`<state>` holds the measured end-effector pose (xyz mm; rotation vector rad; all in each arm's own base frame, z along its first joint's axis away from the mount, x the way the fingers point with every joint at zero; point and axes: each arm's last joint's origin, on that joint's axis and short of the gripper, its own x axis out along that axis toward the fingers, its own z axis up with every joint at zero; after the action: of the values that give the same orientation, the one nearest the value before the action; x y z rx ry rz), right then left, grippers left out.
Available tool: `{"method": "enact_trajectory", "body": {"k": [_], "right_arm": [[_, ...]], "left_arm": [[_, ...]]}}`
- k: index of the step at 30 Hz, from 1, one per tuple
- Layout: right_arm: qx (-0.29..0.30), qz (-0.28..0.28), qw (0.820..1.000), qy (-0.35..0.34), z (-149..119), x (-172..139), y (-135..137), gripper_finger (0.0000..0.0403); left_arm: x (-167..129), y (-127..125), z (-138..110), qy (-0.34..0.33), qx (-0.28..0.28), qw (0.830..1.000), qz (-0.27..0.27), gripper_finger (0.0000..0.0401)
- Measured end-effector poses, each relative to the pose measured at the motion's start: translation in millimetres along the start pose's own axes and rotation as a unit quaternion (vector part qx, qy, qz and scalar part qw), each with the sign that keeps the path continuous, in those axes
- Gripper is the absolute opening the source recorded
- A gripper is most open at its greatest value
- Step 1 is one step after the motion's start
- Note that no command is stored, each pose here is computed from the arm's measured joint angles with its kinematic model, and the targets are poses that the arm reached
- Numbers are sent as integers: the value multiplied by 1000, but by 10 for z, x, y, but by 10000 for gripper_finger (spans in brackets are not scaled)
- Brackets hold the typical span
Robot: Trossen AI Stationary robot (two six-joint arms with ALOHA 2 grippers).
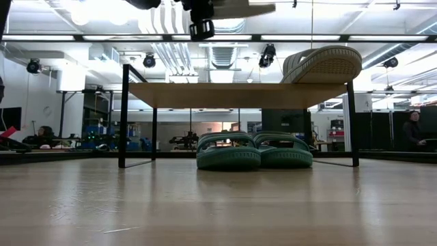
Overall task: Pick and place slides into the shelf
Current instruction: Put the gray slides on the shelf
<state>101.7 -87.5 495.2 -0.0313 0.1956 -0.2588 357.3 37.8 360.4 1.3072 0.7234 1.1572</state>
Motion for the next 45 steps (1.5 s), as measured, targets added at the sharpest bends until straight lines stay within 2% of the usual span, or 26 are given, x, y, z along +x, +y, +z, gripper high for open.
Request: {"method": "enact_trajectory", "body": {"k": [4, 9, 13, 16, 22, 26, 28, 30, 35, 41, 45], "right_arm": [[-5, -2, 1000, -5, -6, -151, 94, 164], [-9, 0, 1000, 2, -34, -240, 154, 153], [-6, 5, 1000, 15, -64, -244, 166, 148], [1, 9, 999, 31, -98, -241, 171, 149], [-1, 18, 999, 44, -145, -220, 170, 148], [-45, 78, 996, 25, -143, -239, 223, 149], [-78, 117, 990, 10, -147, -264, 274, 150], [-110, 140, 984, -2, -152, -289, 319, 150], [-155, 156, 976, -9, -177, -288, 384, 150], [-173, 71, 982, 32, -209, -139, 354, 142], [-193, 41, 980, 31, -187, 58, 351, 142]], "left_arm": [[15, -4, -4, -3, -62, 998, 1, 18], [72, -44, -7, -23, -158, 987, -5, 17], [51, -156, 61, -96, -201, 974, -47, 17], [51, -215, 103, -125, -237, 959, -95, 17], [90, -102, 172, -129, -303, 933, -148, 17], [99, -48, 200, -132, -351, 910, -178, 17], [96, -31, 213, -144, -373, 895, -199, 17], [96, -17, 221, -148, -386, 886, -209, 17], [97, -11, 220, -141, -399, 882, -207, 17], [136, 39, 187, -92, -425, 886, -161, 17], [189, 48, 169, -58, -439, 887, -128, 17]]}}
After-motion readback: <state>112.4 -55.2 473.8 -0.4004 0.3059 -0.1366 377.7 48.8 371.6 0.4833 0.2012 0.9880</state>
